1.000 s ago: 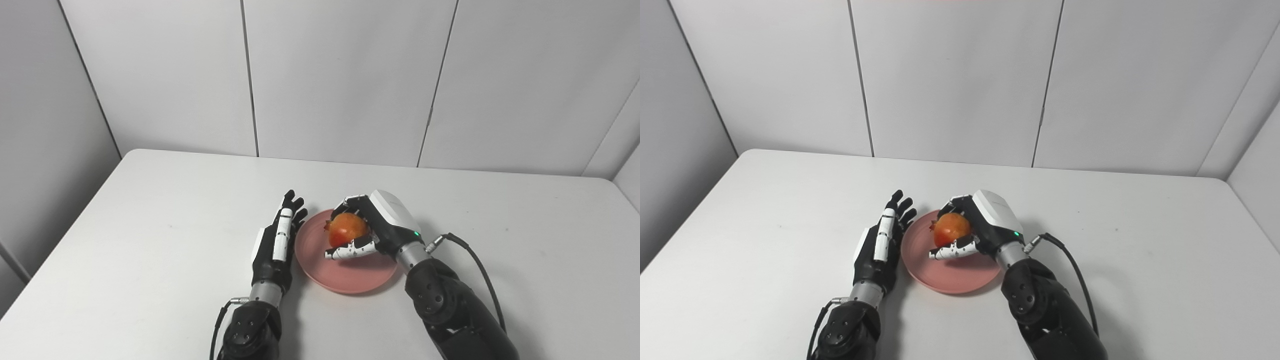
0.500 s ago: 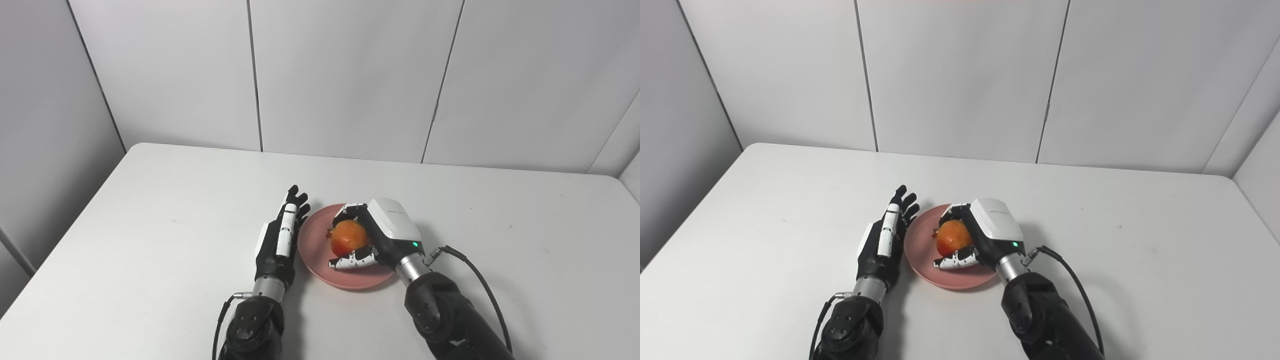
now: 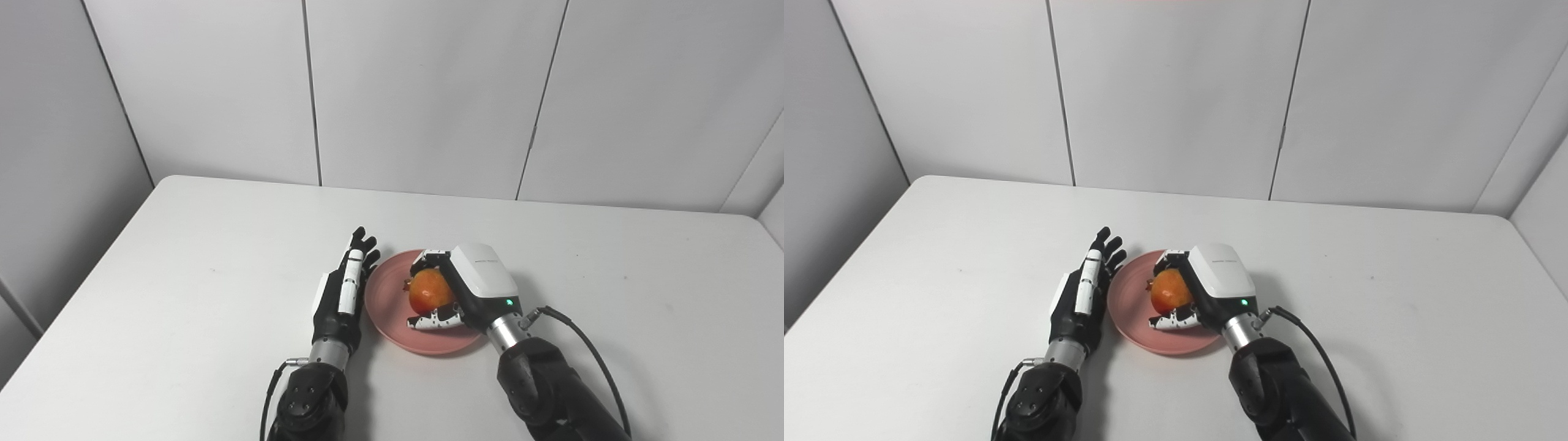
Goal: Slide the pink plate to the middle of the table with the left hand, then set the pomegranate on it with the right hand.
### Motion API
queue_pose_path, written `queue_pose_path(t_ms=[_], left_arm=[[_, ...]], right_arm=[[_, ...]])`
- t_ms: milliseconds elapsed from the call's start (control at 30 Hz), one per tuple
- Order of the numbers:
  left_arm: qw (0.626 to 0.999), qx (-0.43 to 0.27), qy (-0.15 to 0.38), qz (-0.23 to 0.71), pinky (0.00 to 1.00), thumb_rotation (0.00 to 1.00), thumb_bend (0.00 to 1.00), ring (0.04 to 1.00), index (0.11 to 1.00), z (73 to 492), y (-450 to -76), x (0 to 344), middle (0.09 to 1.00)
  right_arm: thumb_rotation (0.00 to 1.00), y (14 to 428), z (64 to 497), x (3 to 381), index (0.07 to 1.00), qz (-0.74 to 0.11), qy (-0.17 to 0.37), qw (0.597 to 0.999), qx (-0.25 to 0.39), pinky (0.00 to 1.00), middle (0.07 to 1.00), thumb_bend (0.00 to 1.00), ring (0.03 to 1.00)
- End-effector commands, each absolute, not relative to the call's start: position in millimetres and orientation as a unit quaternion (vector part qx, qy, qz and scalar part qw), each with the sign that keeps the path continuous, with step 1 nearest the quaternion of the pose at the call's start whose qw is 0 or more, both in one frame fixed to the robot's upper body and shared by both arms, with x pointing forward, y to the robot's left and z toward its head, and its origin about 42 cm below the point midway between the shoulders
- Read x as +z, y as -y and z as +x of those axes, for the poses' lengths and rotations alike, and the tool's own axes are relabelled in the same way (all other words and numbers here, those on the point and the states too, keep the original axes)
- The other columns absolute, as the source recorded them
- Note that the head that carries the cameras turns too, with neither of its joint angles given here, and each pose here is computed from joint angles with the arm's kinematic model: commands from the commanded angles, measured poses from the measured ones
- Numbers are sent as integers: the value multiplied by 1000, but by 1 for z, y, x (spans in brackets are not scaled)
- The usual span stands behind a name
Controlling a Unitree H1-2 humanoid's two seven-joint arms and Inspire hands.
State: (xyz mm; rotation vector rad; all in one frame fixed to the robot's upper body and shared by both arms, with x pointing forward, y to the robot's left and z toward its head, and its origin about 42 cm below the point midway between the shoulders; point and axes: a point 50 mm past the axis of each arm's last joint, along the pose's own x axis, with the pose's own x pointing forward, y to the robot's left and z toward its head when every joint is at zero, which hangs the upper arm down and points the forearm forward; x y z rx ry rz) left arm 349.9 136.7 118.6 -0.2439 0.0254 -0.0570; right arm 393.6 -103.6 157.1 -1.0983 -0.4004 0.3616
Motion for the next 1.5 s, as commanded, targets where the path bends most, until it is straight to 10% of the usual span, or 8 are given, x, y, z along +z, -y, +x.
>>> queue_pose_path(t_ms=[0, 400, 1267, 1467], left_arm=[[991, -37, 1, -128, 940, 1000, 435, 945, 954, 356, -129, 130, 952], [991, -36, 1, -128, 931, 1000, 433, 933, 947, 356, -130, 131, 942], [991, -36, -1, -130, 961, 1000, 421, 946, 929, 355, -132, 130, 946], [991, -35, -1, -130, 933, 1000, 421, 933, 945, 356, -134, 127, 942]], right_arm=[[229, 99, 400, 177, 682, -514, 231, 810, 160, 451, 651, 478, 566], [727, 99, 397, 179, 831, -521, 204, 809, 180, 779, 825, 754, 801], [927, 111, 389, 237, 894, -464, 304, 826, 101, 827, 876, 805, 853], [916, 130, 388, 246, 896, -413, 298, 857, 75, 713, 877, 823, 826]])
